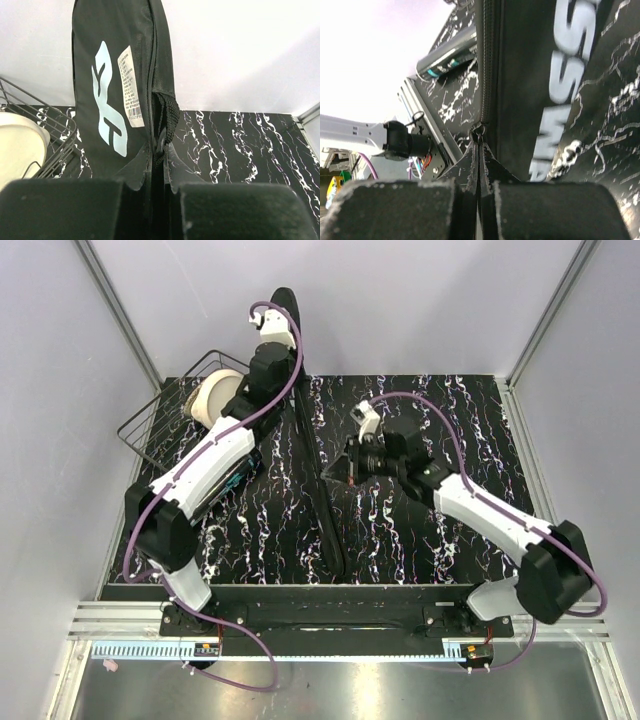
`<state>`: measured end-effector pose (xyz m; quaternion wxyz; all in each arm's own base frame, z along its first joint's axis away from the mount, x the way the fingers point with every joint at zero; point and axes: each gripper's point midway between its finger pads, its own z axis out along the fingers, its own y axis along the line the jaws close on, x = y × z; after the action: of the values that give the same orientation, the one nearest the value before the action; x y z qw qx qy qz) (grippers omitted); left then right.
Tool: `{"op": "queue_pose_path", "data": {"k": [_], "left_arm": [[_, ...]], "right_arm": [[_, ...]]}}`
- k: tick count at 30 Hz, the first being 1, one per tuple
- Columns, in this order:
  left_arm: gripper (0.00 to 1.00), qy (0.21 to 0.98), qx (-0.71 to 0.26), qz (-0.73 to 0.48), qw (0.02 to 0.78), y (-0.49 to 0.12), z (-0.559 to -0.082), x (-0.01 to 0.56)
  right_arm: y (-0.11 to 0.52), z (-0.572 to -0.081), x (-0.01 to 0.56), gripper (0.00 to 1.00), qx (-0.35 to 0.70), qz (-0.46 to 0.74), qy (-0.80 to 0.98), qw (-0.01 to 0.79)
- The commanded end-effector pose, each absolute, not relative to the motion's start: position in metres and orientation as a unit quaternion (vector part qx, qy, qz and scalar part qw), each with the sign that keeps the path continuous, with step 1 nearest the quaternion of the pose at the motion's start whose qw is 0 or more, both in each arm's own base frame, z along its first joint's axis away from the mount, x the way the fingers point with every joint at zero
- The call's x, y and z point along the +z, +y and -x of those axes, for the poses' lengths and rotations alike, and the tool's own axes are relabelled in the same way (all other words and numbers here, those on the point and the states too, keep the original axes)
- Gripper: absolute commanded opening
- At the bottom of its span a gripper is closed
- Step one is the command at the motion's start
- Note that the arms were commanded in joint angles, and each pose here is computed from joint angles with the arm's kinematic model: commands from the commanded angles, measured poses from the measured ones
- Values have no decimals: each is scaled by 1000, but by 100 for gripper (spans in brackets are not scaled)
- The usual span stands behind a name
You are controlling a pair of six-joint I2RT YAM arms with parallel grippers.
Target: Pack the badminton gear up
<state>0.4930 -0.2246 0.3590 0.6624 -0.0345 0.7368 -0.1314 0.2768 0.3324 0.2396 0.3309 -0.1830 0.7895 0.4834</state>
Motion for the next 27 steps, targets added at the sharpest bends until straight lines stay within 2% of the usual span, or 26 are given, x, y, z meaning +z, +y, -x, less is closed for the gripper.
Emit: {"op": "queue_pose_path", "data": {"k": [1, 8, 15, 19, 27], "left_arm": [[0, 620, -101, 114, 770, -168, -525, 451], [0, 604, -77, 129, 783, -149, -543, 467], [0, 598, -51, 143, 787, -130, -562, 460], [0, 596, -43, 156, 787, -124, -565, 462], [0, 602, -38, 201, 772, -110, -562, 453]], "right_arm": [[332, -214, 221, 0, 509, 187, 796, 270], [310, -169, 136, 0, 492, 148, 835, 198], [300, -122, 107, 0, 485, 128, 849, 164], [293, -93, 62, 0, 470, 105, 868, 121], [312, -88, 24, 0, 441, 71, 886, 122]]}}
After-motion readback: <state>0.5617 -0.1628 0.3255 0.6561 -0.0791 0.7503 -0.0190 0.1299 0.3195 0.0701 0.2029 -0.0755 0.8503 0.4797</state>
